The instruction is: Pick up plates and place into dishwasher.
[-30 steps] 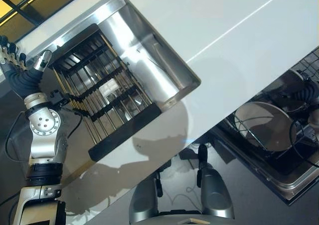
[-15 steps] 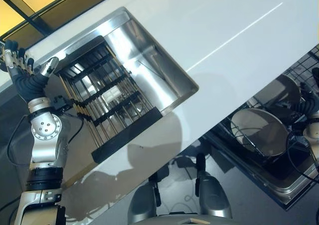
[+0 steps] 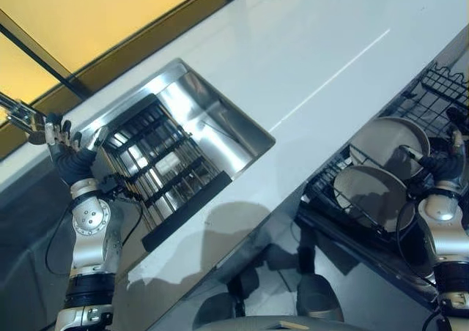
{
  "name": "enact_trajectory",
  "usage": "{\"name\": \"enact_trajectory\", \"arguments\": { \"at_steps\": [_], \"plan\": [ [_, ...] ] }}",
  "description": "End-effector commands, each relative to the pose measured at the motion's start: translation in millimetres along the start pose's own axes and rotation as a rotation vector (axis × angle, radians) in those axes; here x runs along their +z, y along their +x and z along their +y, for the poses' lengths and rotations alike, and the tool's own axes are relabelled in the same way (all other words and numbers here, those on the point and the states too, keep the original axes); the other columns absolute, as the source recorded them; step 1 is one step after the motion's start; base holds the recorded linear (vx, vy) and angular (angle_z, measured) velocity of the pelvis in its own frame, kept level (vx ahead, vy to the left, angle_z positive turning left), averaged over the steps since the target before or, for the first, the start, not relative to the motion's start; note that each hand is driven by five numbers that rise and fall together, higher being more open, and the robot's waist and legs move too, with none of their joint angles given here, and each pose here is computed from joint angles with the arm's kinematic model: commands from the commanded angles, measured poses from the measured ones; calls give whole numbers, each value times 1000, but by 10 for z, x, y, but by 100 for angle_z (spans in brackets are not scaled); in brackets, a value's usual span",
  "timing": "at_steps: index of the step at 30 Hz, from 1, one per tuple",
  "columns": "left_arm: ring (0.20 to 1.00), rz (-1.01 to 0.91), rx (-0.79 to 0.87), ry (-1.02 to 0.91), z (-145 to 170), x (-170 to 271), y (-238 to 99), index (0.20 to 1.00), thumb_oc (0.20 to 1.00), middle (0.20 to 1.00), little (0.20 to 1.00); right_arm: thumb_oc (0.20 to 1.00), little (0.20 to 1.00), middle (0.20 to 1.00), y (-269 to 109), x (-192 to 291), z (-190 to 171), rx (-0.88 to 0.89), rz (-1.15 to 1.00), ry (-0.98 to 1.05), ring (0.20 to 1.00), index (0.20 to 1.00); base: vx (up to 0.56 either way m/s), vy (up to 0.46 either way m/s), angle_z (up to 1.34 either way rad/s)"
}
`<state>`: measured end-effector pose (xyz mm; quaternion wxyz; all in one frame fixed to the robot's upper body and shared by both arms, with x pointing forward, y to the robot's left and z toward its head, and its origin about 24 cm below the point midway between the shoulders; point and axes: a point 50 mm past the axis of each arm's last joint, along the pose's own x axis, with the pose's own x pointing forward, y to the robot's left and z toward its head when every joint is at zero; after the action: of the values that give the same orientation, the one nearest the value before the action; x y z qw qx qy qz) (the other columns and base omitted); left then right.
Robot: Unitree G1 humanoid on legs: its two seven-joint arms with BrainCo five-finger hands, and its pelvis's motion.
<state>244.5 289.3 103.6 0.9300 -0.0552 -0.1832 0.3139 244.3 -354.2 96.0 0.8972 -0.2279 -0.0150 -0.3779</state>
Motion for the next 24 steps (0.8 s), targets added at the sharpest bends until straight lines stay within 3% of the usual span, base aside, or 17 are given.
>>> {"name": "enact_trajectory", "arguments": {
  "at_steps": [1,11,24],
  "plan": [
    [1000,-99,34,7,208,158,29,1000,1000,1000,1000,1000,1000,1000,-40,101,-80,-47,-45,86,1000,1000,9,148,-16],
    [1000,-66,51,-11,218,86,-48,1000,1000,1000,1000,1000,1000,1000,-61,-90,-175,-76,32,116,1000,1000,31,141,-12],
    [1000,-75,30,-78,-113,123,39,1000,1000,1000,1000,1000,1000,1000,150,-70,-56,-30,101,386,1000,1000,-37,68,-3]
  ]
}}
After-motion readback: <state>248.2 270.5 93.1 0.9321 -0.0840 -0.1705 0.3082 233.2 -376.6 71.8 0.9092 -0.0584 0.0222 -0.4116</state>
